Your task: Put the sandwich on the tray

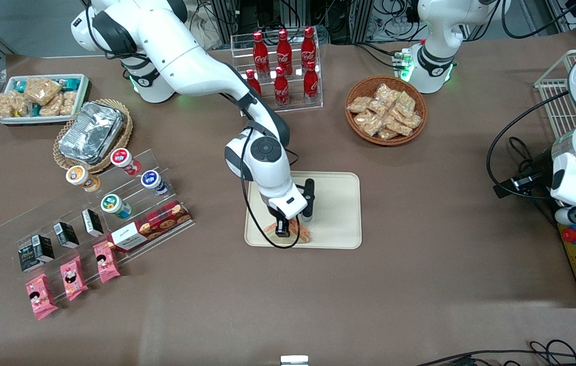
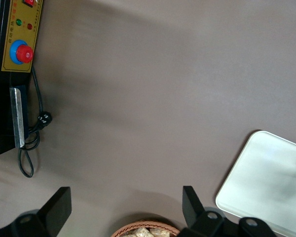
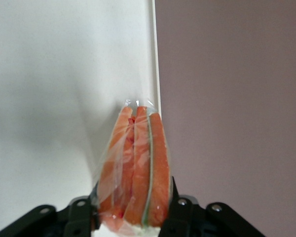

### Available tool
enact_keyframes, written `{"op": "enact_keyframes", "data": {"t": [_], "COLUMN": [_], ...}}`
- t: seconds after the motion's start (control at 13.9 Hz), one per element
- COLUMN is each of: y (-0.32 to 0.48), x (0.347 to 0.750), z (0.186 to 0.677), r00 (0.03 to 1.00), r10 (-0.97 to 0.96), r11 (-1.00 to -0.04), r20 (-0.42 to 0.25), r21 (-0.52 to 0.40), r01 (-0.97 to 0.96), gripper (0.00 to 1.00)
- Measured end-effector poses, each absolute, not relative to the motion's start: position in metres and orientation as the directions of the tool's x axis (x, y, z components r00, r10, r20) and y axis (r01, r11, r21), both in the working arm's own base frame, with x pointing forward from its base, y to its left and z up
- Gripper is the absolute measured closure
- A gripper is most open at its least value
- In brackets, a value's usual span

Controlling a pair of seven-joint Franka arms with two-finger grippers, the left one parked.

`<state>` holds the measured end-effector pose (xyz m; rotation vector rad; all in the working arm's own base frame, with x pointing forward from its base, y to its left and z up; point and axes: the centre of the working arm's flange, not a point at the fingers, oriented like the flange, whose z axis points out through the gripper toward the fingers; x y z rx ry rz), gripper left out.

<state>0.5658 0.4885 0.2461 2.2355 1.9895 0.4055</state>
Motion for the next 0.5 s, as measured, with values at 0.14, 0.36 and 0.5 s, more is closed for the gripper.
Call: {"op": "enact_keyframes", "data": {"t": [0.14,0.36,0.5], "y": [0.49,0.489,0.48], "x": [0.566,0.574,0.583], "z": [0.248,0.264,0.281], "r00": [0.113,0.189,0.267], "r10": [0.984,0.958,0.928], "r11": [-0.146,-0.234,-0.311], "r20": [0.136,0.213,0.258], "r21": [0.256,0.206,0.145], "r01": [0.956,0.95,0.939], "gripper": [0.25,0.07,0.06]}}
